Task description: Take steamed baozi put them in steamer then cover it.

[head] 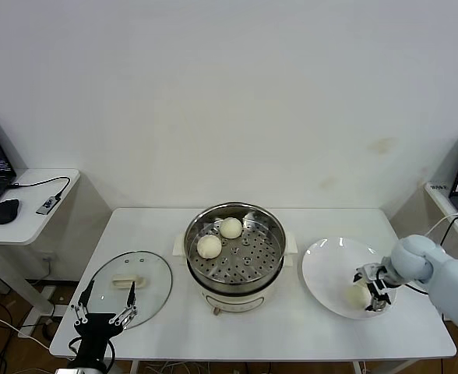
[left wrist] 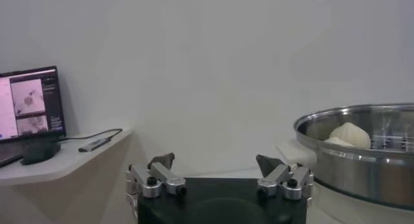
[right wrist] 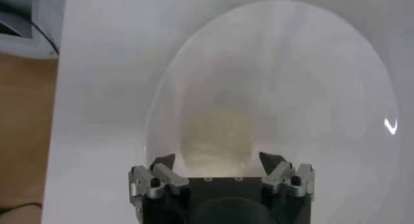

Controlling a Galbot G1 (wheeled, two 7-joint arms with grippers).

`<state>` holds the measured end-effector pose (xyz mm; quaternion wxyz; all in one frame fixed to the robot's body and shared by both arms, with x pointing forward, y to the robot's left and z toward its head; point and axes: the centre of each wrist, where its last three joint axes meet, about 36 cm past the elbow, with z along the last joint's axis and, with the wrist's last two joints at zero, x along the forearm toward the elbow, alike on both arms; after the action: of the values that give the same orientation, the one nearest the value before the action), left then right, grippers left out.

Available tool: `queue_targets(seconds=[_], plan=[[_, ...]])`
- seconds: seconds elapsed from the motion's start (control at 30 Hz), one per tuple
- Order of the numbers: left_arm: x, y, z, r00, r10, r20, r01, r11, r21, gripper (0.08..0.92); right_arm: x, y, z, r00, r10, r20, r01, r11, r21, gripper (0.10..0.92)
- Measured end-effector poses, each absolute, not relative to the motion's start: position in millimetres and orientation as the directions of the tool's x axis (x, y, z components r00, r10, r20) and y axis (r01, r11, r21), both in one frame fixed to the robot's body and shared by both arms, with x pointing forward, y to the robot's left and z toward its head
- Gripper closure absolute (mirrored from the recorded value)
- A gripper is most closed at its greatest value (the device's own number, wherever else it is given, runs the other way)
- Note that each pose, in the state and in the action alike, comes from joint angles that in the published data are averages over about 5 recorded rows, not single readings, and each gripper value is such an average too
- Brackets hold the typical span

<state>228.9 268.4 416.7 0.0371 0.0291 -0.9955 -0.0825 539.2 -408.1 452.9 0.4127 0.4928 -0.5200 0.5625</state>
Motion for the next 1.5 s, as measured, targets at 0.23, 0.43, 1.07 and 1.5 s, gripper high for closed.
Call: queue_targets(seconds=[0.23, 0.43, 1.07, 1.5], plan=[[229, 266, 418, -0.996, -0.061, 0.065, -0.049, 0.985, 0.163, 0.177, 543, -409, 457, -0.174, -0.047, 0.984, -0.978, -0.107, -0.178, 0.356], [229, 265, 419, -0.996, -0.060, 0.063, -0.049, 0.986, 0.160, 0.177, 549, -407, 470, -0.173, -0.055, 0.983, -0.979, -0.102, -0.178, 0.399], [231, 267, 422, -0.997, -0.055, 0.050, -0.047, 0.986, 0.159, 0.177, 605, -382, 606, -0.268, -0.179, 0.947, -0.954, -0.089, -0.286, 0.403], [232, 268, 419, -0.997, -0.065, 0.045, -0.058, 0.986, 0.155, 0.177, 642, -271, 688, -0.302, -0.325, 0.896, -0.866, -0.299, -0.401, 0.401]])
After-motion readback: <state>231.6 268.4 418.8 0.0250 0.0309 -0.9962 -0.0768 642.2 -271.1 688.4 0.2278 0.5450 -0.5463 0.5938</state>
